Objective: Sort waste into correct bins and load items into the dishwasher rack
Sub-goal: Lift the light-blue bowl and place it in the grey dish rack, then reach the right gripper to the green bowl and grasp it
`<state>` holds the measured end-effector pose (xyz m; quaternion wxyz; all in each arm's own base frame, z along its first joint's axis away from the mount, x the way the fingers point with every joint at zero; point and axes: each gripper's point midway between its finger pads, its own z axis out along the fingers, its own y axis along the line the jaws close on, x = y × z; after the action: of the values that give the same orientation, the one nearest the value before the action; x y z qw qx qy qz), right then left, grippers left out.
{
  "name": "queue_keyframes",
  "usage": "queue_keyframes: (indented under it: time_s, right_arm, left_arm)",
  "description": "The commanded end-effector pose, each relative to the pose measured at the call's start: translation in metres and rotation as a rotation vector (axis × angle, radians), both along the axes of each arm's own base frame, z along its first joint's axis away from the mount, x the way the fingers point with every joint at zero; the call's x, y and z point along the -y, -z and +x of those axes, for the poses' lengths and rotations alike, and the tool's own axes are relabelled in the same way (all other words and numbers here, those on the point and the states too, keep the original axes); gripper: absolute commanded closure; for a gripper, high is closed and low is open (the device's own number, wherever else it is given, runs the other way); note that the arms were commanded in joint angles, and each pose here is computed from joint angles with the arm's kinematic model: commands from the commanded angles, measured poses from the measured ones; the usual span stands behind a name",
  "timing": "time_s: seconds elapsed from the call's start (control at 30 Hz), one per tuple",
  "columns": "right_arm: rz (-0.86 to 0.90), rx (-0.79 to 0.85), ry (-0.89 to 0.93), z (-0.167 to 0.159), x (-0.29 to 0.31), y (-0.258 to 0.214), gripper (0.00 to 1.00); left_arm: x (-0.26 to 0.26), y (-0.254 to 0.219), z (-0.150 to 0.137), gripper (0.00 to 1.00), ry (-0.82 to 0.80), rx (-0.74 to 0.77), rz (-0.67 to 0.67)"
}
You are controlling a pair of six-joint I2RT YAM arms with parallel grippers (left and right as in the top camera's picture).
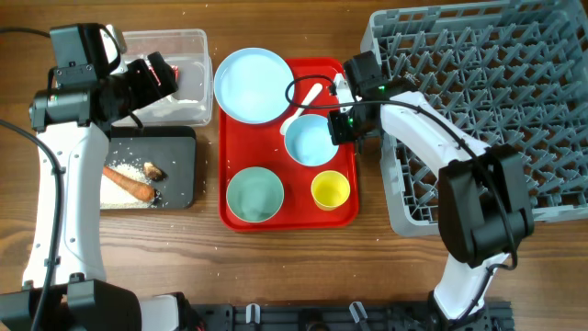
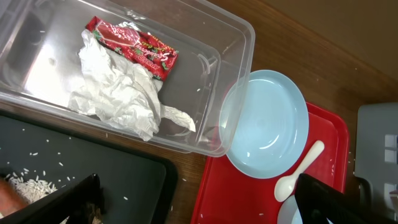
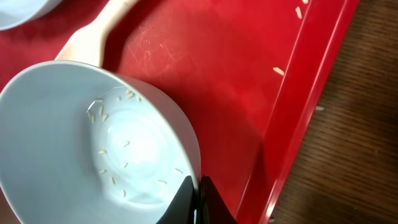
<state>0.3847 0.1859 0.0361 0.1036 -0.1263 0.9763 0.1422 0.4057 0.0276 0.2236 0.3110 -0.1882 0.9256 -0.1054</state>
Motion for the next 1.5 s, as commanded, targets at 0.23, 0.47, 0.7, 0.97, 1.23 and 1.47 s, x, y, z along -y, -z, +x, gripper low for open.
queue_keyframes:
  time_s: [0.23,0.47,0.7,0.97,1.23,1.47]
  right_arm:
    - [-0.180,0.511,0.268,0.057,0.081,-0.206,0.96]
    - [-0.212,0.483,0.212,0.046,0.083,-0.203,0.96]
    - [-0.604,0.739,0.496,0.072,0.161,-0.254,0.96]
    - [-1.278,0.732,0.346,0.137,0.230,-0.243,0.96]
    - [-1.337,0.625,0.089,0.161,0.187,-0.160,0.96]
    - [-1.380,0.557,0.018,0.158,0.177,-0.132,0.96]
  left_arm:
    - [-0.003,-0.001,0.003,0.00,-0.005,0.004,0.004]
    - [-0.003,-0.001,0.003,0.00,-0.005,0.004,0.004]
    - [-0.003,-0.001,0.003,0.00,-0.005,0.004,0.004]
    - [-0.003,-0.001,0.003,0.00,-0.005,0.004,0.004]
    - [-0.003,-0.001,0.003,0.00,-0.005,0.004,0.004]
    - [-0.003,-0.001,0.003,0.00,-0.005,0.004,0.004]
